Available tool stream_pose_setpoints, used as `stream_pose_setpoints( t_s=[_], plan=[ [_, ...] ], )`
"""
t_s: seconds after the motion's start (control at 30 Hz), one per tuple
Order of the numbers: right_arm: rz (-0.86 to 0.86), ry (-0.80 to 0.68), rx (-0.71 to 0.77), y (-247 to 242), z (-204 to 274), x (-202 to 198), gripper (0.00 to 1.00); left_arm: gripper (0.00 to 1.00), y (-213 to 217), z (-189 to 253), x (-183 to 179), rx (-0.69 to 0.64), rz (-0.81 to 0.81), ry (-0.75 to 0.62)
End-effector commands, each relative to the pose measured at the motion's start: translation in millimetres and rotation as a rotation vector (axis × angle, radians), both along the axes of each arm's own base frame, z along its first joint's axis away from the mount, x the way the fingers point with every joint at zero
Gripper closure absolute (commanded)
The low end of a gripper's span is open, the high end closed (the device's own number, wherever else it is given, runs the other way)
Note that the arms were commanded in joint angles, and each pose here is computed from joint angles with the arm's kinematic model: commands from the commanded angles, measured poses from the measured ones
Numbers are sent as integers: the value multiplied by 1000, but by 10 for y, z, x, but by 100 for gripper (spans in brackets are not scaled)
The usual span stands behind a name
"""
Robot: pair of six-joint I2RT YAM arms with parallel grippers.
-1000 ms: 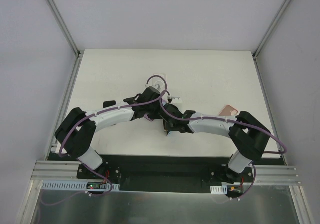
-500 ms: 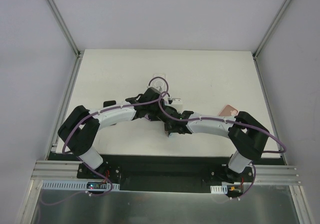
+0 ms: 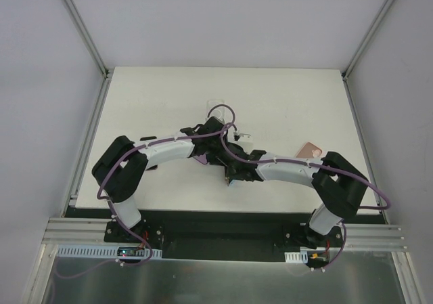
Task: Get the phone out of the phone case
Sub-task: Remove the phone case from the phone.
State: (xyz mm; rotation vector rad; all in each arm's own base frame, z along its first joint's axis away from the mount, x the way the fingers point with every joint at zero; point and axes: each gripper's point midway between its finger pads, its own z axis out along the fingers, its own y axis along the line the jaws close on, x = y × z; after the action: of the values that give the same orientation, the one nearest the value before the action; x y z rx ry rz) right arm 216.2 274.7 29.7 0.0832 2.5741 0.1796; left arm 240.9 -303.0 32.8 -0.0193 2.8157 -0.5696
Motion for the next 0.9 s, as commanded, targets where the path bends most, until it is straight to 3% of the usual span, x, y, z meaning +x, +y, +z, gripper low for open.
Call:
stream_pose_setpoints(
  t_s=[0.0, 0.07, 0.13, 0.53, 0.87],
  plan=[
    [-64, -53, -84, -389, 183, 40, 99, 82, 1582, -1032, -995, 727, -76, 348],
    [-69, -57, -80, -416, 198, 43, 99, 86, 1585, -1041, -1004, 726, -72, 350],
    [-71, -58, -82, -448, 186, 31, 99, 100, 1588, -1039, -1004, 724, -68, 346],
    [-114, -33, 24, -885, -14, 28, 99, 100, 1570, -783, -891, 584, -7, 264],
    [-101, 7, 1, -1100, -191, -52, 99, 100, 1539, -577, -733, 510, 14, 202]
  ],
)
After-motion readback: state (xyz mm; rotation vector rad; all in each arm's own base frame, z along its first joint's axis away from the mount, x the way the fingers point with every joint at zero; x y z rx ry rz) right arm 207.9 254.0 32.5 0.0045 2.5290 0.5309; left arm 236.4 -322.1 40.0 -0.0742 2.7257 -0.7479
